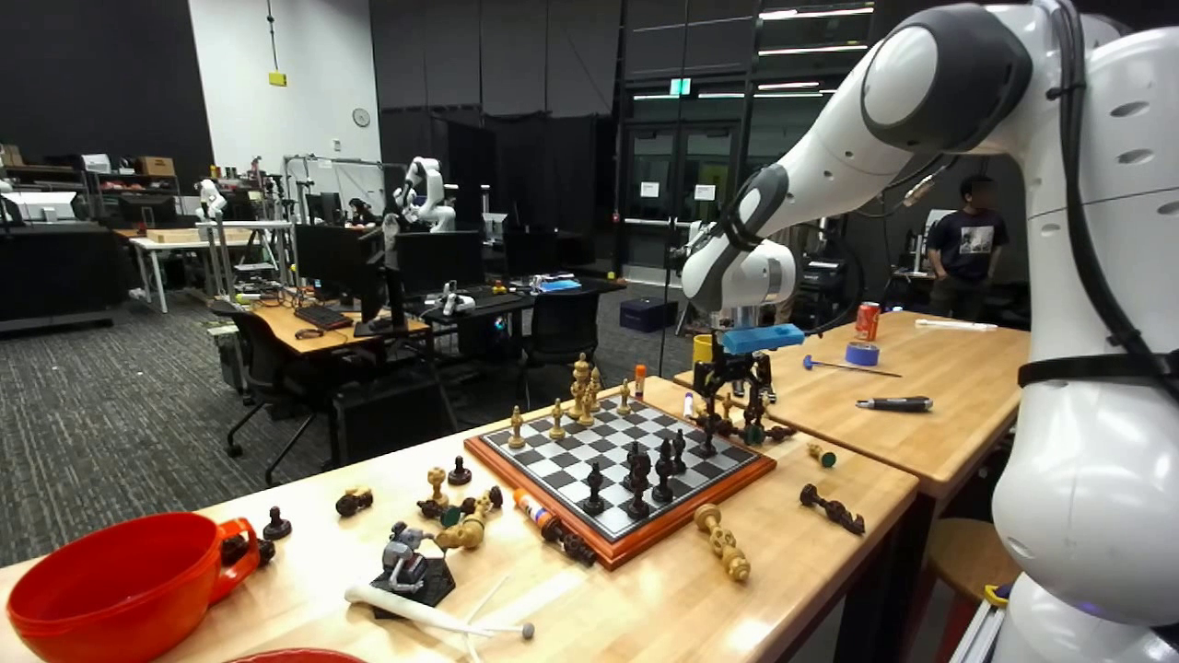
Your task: Place a chess piece on the chessboard
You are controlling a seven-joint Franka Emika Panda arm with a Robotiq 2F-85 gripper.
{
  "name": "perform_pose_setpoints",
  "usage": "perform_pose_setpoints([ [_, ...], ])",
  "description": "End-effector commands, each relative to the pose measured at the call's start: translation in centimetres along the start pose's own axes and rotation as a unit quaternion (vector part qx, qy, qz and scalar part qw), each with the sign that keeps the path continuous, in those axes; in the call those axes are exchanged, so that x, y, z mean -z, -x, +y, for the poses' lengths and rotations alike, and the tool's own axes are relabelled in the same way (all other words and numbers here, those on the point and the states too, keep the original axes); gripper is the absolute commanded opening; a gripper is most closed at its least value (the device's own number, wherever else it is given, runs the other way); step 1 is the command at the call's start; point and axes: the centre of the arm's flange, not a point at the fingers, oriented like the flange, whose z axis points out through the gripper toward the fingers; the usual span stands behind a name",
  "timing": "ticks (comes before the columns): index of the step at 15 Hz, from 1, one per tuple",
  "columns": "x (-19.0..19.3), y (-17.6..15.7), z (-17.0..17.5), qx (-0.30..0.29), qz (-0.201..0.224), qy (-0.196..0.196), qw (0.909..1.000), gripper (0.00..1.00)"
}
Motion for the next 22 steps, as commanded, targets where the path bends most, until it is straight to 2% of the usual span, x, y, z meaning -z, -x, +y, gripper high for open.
perform_pose_setpoints([
  [1,0.9,1.1,-0.1,-0.003,-0.009,0.003,1.0000,1.00],
  [7,1.2,1.7,-0.1,-0.002,-0.017,0.007,0.9998,1.00],
  [8,1.2,1.7,-0.2,-0.001,-0.017,0.007,0.9998,0.75],
  [9,1.1,1.7,-0.2,-0.001,-0.017,0.008,0.9998,0.74],
  [11,1.0,1.8,-0.3,0.000,-0.019,0.010,0.9998,0.61],
  [18,1.5,2.0,-0.7,0.006,-0.015,0.020,0.9997,0.05],
  [19,1.6,2.0,-0.7,0.007,-0.014,0.021,0.9997,0.03],
  [20,1.8,2.1,-0.8,0.008,-0.013,0.020,0.9997,0.06],
  [22,2.3,2.2,-0.9,0.011,-0.008,0.019,0.9997,0.06],
])
